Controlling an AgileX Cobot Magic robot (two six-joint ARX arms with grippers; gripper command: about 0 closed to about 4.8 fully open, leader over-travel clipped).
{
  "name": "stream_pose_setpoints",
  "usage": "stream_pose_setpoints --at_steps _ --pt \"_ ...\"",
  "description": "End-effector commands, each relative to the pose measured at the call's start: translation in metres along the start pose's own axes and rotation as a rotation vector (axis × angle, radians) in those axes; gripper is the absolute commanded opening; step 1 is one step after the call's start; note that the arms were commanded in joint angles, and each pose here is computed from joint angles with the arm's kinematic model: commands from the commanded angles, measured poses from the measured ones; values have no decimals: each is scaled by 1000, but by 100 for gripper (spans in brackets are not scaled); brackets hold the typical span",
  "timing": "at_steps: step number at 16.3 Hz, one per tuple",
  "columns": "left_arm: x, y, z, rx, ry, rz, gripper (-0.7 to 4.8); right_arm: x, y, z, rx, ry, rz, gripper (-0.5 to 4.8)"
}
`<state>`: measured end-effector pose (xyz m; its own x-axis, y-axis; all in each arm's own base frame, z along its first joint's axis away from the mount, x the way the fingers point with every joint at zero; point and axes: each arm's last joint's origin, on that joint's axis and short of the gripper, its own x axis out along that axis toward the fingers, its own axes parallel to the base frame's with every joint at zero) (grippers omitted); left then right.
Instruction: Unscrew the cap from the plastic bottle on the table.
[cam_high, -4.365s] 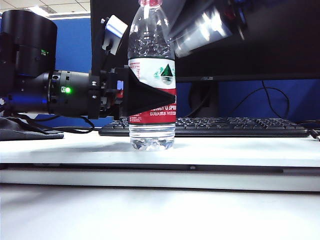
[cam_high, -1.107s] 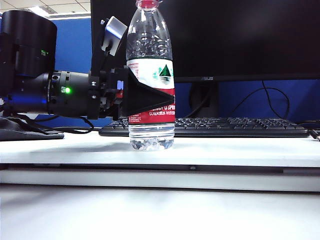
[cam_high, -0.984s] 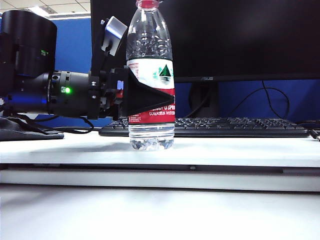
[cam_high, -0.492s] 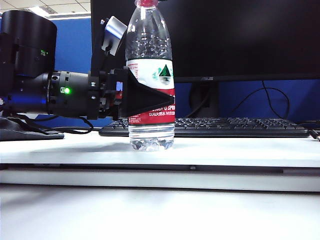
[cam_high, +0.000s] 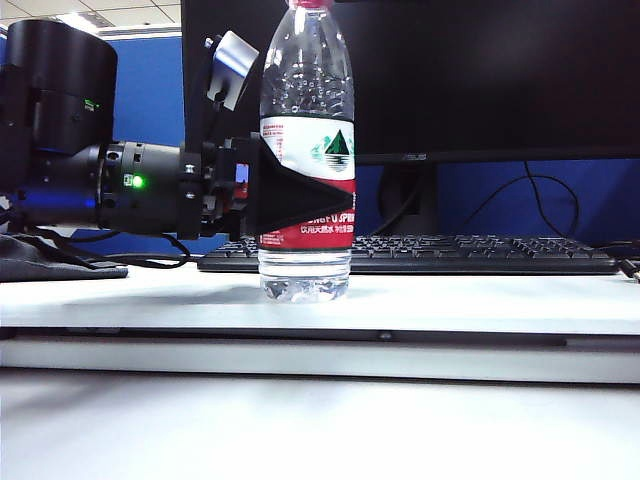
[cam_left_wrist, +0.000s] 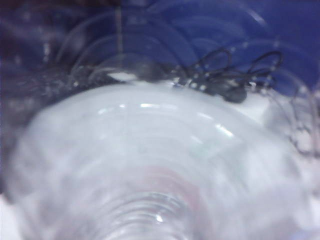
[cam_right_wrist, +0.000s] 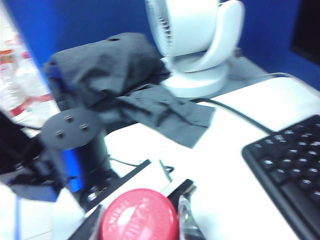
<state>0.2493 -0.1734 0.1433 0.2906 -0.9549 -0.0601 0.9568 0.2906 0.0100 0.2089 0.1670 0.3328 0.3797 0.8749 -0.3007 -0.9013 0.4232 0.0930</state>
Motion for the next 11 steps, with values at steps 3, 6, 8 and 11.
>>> stream_pose_setpoints --at_steps 3,6,8,11 --pt "-1 0 -10 -63 62 7 277 2 -3 -19 64 125 48 157" --pt "-1 0 -10 -64 62 7 277 3 -4 -11 59 52 40 174" --pt "-1 -1 -10 -66 64 7 277 2 -4 -6 60 13 27 226" --pt "-1 -1 -10 -66 64 7 277 -3 -4 -2 56 -16 -60 246"
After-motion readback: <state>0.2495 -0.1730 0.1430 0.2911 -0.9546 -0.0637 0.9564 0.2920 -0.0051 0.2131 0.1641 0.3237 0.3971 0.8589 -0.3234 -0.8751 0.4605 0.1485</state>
